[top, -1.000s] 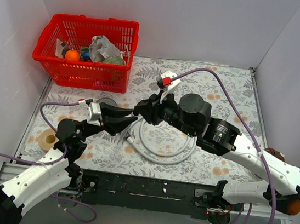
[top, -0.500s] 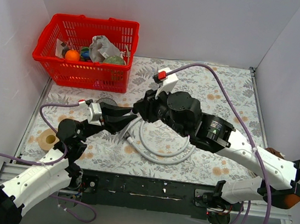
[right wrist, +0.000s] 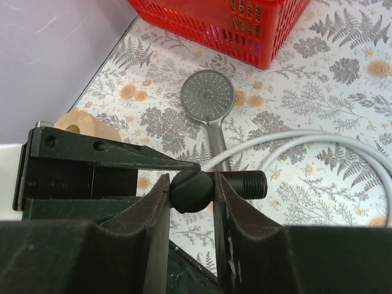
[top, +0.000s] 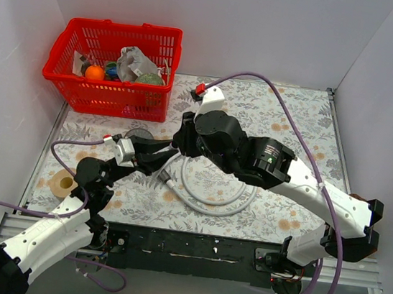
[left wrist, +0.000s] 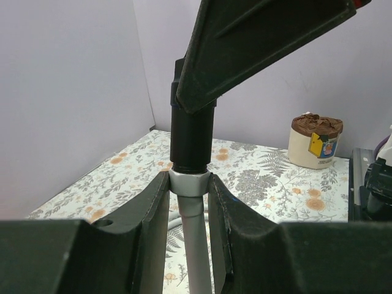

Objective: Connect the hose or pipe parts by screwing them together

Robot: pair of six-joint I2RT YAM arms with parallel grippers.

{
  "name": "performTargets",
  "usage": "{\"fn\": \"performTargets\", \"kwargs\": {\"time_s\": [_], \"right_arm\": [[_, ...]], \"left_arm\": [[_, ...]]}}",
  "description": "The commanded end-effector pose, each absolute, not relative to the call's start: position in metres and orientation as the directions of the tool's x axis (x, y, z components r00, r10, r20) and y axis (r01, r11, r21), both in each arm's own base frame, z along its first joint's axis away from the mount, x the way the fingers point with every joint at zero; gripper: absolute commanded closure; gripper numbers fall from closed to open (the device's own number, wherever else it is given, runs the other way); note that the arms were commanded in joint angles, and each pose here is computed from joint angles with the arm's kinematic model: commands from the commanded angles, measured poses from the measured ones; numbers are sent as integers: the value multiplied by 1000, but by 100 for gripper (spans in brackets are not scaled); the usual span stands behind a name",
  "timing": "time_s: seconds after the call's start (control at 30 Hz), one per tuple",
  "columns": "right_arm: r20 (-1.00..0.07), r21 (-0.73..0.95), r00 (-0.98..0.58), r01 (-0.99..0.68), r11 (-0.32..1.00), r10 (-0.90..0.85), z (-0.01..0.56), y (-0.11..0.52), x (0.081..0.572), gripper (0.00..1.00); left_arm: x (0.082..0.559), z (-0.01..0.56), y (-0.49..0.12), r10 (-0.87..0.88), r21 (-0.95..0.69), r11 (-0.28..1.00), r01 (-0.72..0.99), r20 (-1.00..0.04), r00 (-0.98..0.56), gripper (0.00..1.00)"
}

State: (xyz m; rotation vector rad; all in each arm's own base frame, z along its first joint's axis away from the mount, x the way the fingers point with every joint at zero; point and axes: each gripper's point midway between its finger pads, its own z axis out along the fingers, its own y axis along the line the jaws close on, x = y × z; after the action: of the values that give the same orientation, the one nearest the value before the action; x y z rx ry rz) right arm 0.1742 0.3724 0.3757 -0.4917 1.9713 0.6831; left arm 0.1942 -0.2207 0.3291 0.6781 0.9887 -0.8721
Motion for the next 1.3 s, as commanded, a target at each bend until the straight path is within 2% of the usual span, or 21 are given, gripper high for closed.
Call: {"fn": "performTargets", "kwargs": {"time_s": [0.0,0.43,0.77,1.03,1.27], "right_arm": [[-752,243,-617,-586,773,-231,317,371,133,99],[-706,249,-675,-518,818,-212,312,369,136,99],[-610,225,-766,-414,882,-204,292,360,145,99],[-634,294,-752,-449,844,-179,307,376,150,99],[-631,325,-754,-469,821,-180,312,387,154,99]], "left_arm": [[201,388,-190,-358,174,657,733,-784,507,100],[189,385,-200,-376,191,586,787,-797,473,100],[198,381,-194,-352,202,639,743,-782,515,100],[208,401,-172,-374,140,738,660,-730,573,100],[200,417,-166,-440,88,726,682,-702,560,100]]}}
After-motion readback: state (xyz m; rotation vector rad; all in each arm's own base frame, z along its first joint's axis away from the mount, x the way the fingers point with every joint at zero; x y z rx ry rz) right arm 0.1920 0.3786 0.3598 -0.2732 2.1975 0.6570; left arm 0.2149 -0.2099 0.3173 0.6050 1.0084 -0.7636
